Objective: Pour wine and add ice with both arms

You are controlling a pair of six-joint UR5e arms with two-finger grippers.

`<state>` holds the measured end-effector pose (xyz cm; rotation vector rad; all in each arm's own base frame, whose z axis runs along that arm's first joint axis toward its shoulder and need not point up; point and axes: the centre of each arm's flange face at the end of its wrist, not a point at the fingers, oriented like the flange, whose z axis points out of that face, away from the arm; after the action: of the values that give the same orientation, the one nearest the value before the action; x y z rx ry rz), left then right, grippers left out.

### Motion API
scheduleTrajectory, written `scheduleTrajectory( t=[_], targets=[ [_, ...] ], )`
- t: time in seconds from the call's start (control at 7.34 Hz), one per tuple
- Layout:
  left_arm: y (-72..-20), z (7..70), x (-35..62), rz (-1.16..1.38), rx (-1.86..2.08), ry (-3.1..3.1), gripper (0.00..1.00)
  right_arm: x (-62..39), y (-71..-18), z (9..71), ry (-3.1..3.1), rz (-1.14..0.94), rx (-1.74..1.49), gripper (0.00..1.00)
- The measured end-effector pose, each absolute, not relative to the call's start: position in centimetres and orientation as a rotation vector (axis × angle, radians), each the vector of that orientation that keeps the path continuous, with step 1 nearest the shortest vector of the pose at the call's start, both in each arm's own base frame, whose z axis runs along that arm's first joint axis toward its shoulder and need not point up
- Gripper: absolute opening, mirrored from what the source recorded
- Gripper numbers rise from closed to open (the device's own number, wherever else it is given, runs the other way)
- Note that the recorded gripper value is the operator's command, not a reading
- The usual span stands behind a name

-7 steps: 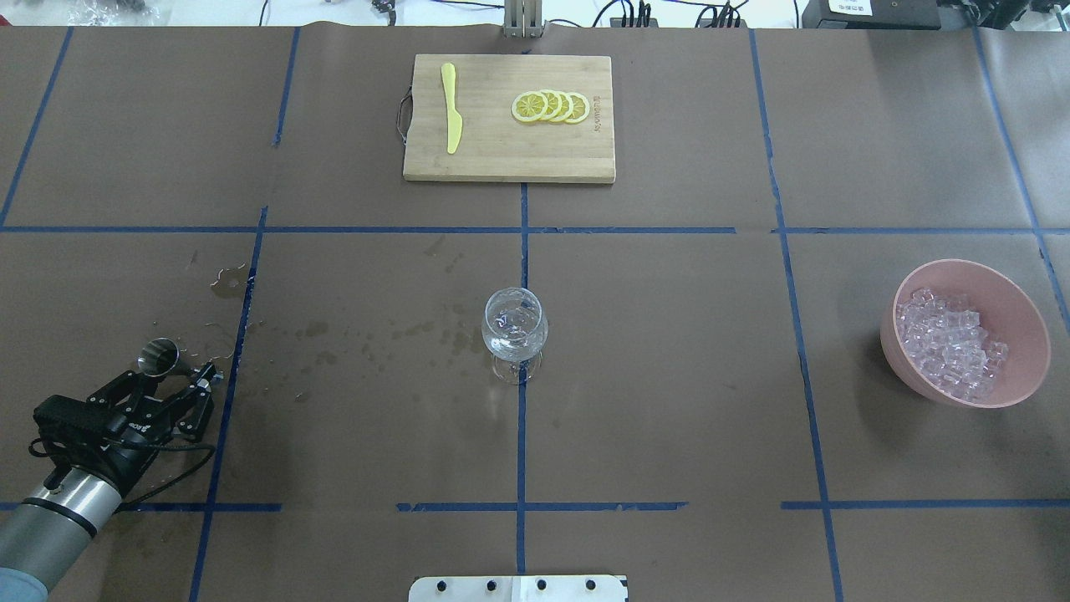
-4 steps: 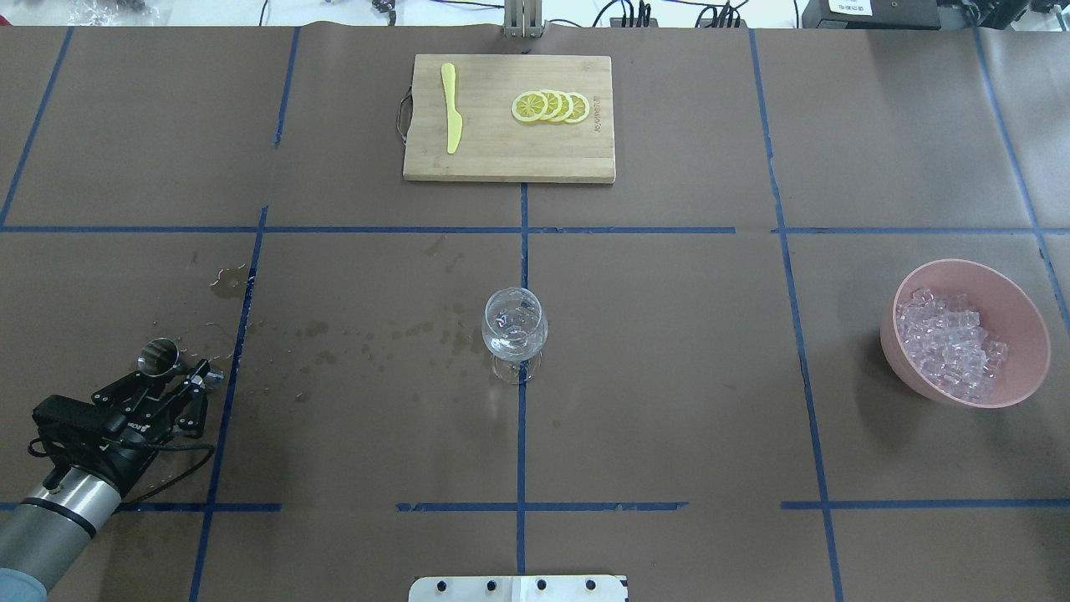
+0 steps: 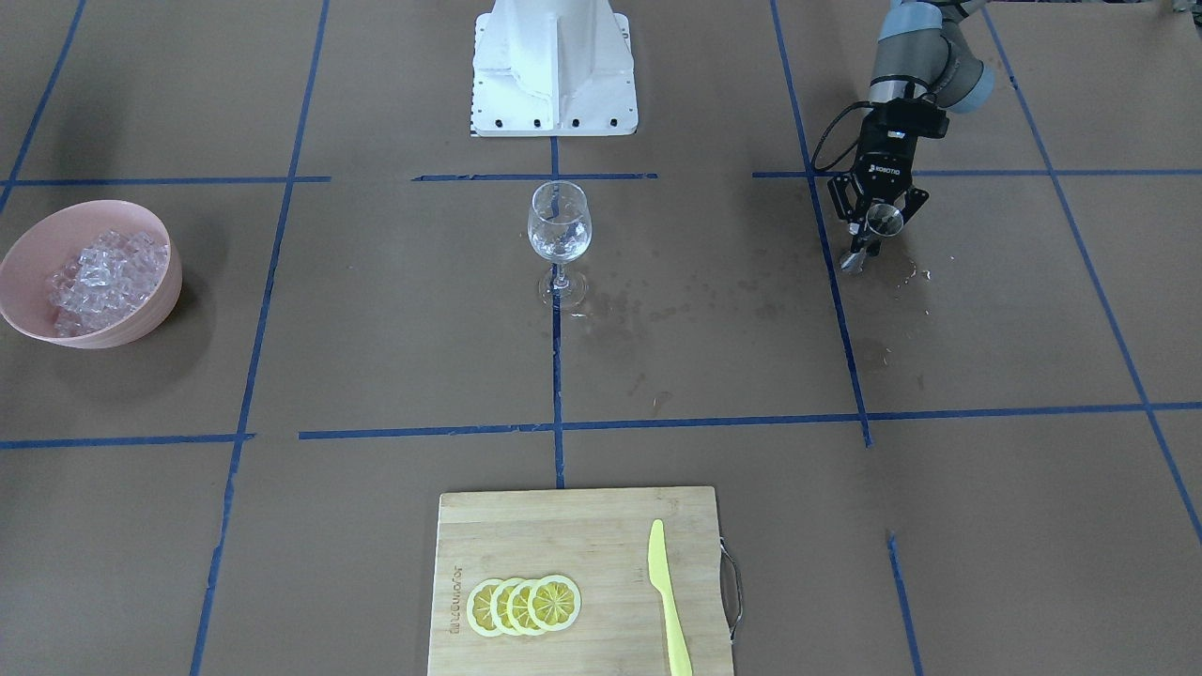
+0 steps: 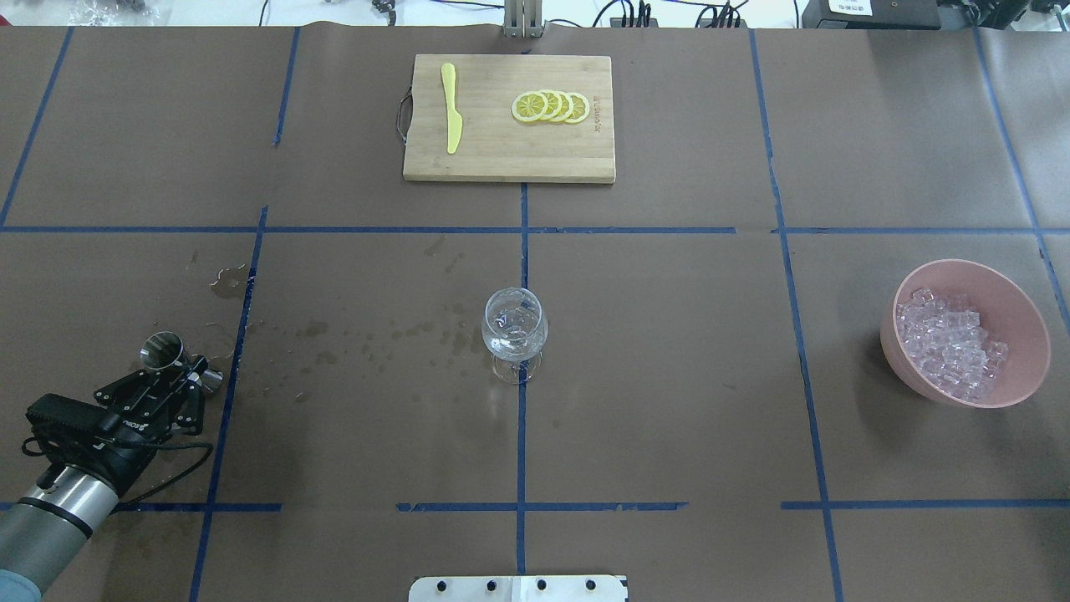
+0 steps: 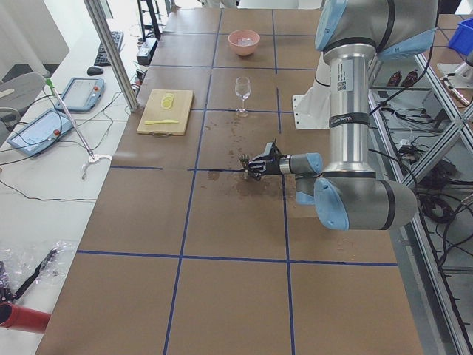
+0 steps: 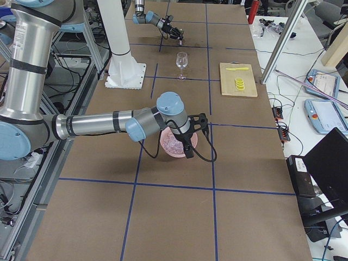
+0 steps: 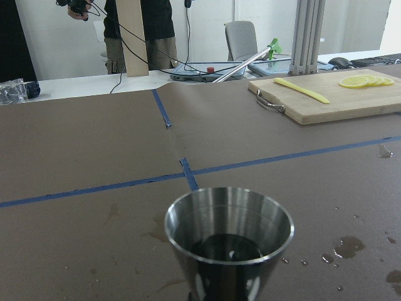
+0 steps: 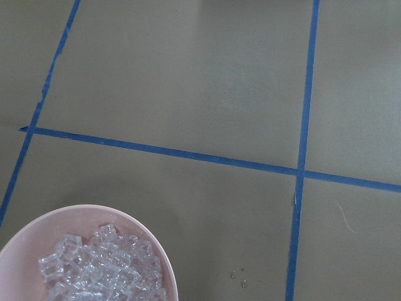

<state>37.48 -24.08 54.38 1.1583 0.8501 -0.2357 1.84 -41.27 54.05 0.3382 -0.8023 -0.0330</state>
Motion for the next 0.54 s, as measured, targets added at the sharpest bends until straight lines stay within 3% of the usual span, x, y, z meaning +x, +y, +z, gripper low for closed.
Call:
scheduleTrajectory(
  t=[0.54],
  targets=[
    [-24.1,50.2,37.7,-0.159,1.258,0.875,0.00,1.9,-41.3,54.1,-0.802,-0.032,0.337,1.00]
  ],
)
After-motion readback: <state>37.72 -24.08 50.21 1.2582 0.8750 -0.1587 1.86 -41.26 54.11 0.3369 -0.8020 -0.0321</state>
